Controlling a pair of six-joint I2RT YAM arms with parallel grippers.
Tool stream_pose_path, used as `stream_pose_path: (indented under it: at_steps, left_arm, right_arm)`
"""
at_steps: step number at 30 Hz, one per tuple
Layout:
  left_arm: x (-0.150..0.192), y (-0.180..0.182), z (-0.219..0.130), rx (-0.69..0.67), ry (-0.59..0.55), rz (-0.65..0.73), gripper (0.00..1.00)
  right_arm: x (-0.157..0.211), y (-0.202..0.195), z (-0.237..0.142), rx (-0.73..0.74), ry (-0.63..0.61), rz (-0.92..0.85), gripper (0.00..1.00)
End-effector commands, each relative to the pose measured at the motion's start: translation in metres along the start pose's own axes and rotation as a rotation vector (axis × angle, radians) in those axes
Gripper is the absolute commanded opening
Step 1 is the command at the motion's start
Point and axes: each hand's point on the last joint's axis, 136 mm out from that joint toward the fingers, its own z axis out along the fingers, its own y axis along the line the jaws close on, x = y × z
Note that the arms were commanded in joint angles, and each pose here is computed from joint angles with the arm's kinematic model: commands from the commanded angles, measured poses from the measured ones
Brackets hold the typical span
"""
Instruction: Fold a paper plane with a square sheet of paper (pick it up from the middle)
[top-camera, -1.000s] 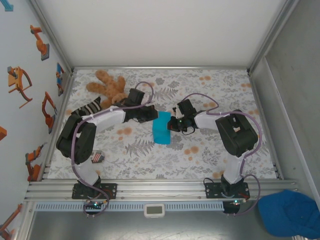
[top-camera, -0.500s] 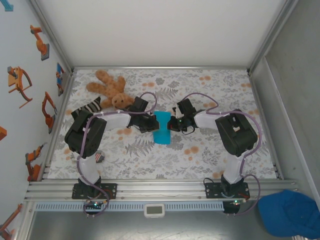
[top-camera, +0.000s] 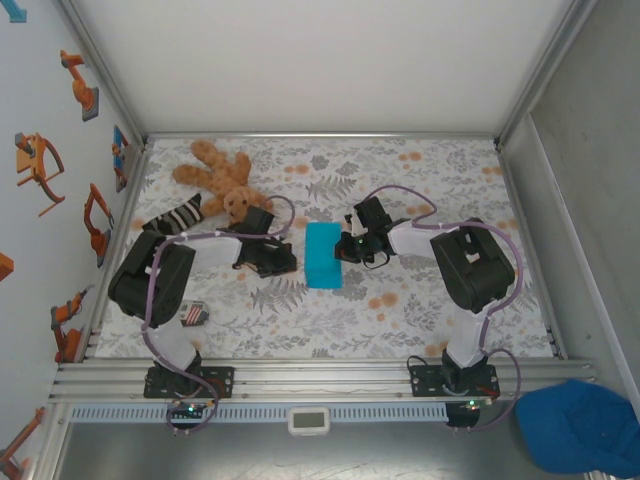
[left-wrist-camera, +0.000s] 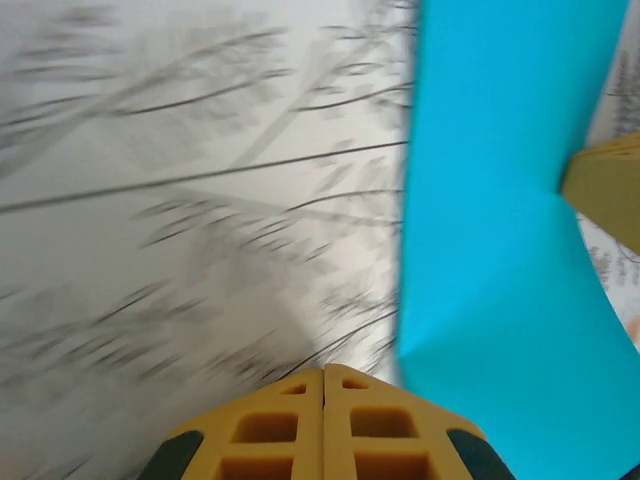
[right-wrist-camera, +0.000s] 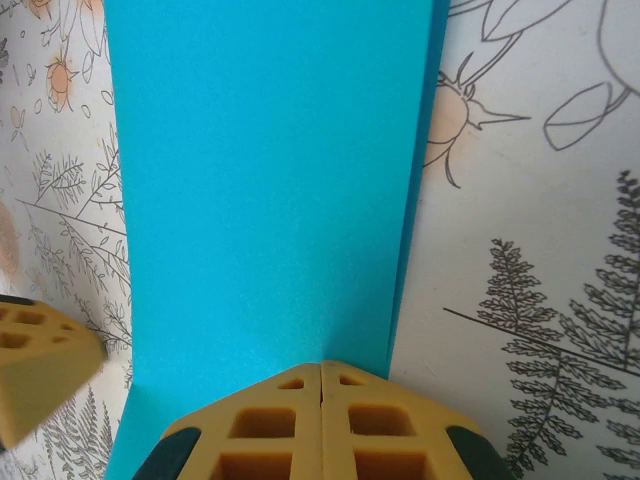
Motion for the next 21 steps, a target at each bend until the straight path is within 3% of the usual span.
stream_pose_path:
  at_steps: [1,5,9,13,21]
  left_arm:
    - [-0.007,-0.013,-0.028,-0.005,-0.063,0.03,0.0]
    - [-0.022,-0.054,-0.04,0.106,-0.14,0.041,0.0]
    - [-0.017,-0.074,-0.015,0.161,-0.079,0.001,0.0]
    - [-0.01,-0.074,0.013,0.172,0.022,-0.061,0.0]
    - [0.018,-0.043,0.023,0.085,0.099,-0.087,0.0]
  right_arm:
    - [0.087,-0.112,0.006,0.404,0.251,0.151,0.0]
    - [0.087,-0.111,0.006,0.4,0.249,0.153,0.0]
    - [0.087,-0.111,0.007,0.4,0.251,0.153,0.0]
    - [0.088,-0.111,0.008,0.397,0.255,0.154,0.0]
    - [0.087,-0.111,0.01,0.393,0.261,0.149,0.0]
